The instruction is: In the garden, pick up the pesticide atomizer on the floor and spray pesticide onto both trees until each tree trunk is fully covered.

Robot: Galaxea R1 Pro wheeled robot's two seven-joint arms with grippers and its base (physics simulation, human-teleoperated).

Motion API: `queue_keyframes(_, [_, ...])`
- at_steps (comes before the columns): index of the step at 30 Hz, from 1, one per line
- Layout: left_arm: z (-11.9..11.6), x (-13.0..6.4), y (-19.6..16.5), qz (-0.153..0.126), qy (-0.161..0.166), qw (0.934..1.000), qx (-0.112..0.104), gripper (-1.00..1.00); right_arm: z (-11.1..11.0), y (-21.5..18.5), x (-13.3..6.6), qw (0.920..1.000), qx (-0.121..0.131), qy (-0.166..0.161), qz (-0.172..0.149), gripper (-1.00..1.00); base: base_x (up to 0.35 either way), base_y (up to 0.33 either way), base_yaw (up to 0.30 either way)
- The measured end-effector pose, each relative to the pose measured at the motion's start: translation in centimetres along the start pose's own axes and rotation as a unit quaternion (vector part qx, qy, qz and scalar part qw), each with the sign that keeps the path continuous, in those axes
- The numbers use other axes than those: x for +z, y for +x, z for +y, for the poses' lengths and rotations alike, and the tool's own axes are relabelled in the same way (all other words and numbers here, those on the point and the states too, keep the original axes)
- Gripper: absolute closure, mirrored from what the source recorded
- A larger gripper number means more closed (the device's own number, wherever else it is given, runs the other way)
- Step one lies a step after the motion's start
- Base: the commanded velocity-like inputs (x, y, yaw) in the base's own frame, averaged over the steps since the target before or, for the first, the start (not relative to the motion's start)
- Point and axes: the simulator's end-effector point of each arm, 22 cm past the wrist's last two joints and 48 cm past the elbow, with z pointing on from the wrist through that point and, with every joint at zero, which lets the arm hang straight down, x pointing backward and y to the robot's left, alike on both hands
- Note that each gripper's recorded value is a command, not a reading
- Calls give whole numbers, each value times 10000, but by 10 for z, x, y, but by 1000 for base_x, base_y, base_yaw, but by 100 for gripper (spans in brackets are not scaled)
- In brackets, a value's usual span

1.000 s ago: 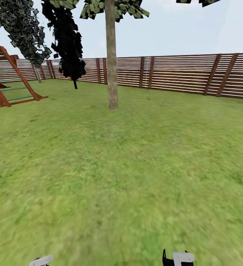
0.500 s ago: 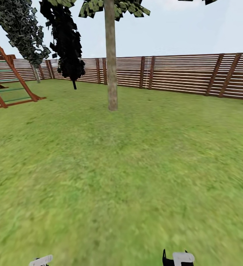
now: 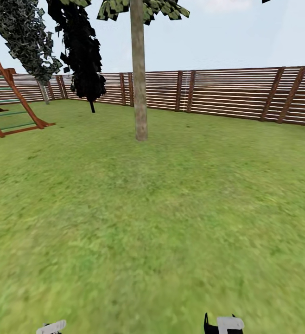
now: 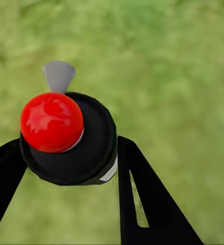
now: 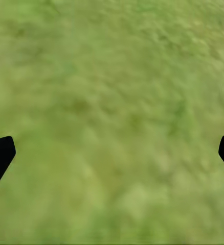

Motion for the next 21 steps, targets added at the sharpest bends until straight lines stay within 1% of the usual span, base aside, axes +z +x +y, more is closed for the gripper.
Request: queue_keyframes(21, [0,0,0,0,5,10000,2,100,0,0,0,10000,0,0,0,-100,339,0,0])
